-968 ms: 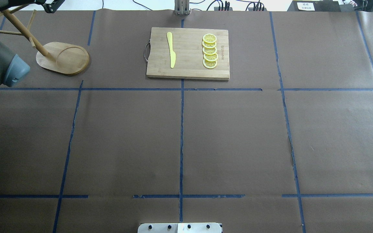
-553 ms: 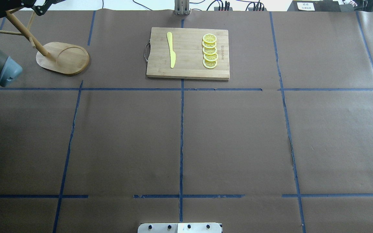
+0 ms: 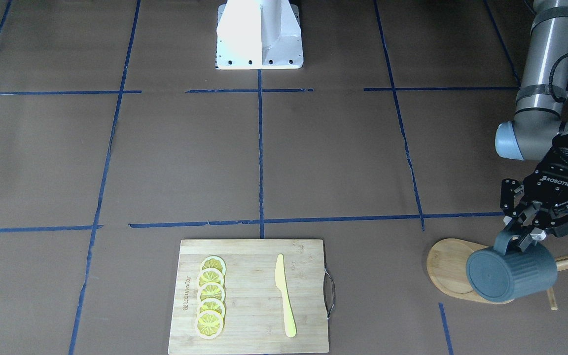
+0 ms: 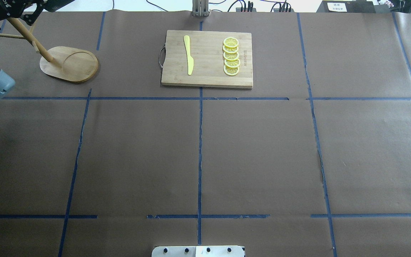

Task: Hang cup on storage rack
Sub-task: 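Hook the mug handle onto a peg of the wooden rack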

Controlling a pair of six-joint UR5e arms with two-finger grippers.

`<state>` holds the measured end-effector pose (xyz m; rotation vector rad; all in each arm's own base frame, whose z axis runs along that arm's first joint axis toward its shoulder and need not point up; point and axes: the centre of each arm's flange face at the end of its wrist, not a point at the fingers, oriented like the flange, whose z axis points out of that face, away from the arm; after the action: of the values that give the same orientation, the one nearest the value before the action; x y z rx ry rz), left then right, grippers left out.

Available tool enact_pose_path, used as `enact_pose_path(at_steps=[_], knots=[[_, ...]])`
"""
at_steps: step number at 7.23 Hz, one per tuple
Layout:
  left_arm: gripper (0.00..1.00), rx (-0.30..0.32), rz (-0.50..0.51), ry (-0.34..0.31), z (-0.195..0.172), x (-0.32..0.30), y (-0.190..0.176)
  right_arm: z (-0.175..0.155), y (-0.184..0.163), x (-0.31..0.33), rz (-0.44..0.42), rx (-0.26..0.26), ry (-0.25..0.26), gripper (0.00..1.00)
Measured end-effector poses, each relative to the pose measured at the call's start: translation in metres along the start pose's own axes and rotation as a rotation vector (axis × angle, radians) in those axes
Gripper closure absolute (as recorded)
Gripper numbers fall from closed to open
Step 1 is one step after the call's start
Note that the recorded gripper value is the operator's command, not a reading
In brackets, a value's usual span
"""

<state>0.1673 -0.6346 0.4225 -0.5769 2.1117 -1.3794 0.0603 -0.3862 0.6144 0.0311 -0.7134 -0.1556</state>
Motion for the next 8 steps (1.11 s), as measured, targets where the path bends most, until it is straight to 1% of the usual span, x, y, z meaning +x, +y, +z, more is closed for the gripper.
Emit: enact_pose_path(at_steps=[1, 3, 8], knots=[[1.00, -0.014, -0.017, 0.006, -0.013, -0.003, -0.012, 0.000, 0.000, 0.000, 0.000, 0.001, 0.000, 0.00], [1.00, -0.037, -0.039, 0.010, -0.033, -0.009, -0.025, -0.001, 0.000, 0.000, 0.000, 0.001, 0.000, 0.00], [1.00, -0.038, -0.042, 0.015, -0.055, -0.017, -0.056, -0.002, -0.003, -0.001, -0.003, 0.005, 0.002, 0.00]])
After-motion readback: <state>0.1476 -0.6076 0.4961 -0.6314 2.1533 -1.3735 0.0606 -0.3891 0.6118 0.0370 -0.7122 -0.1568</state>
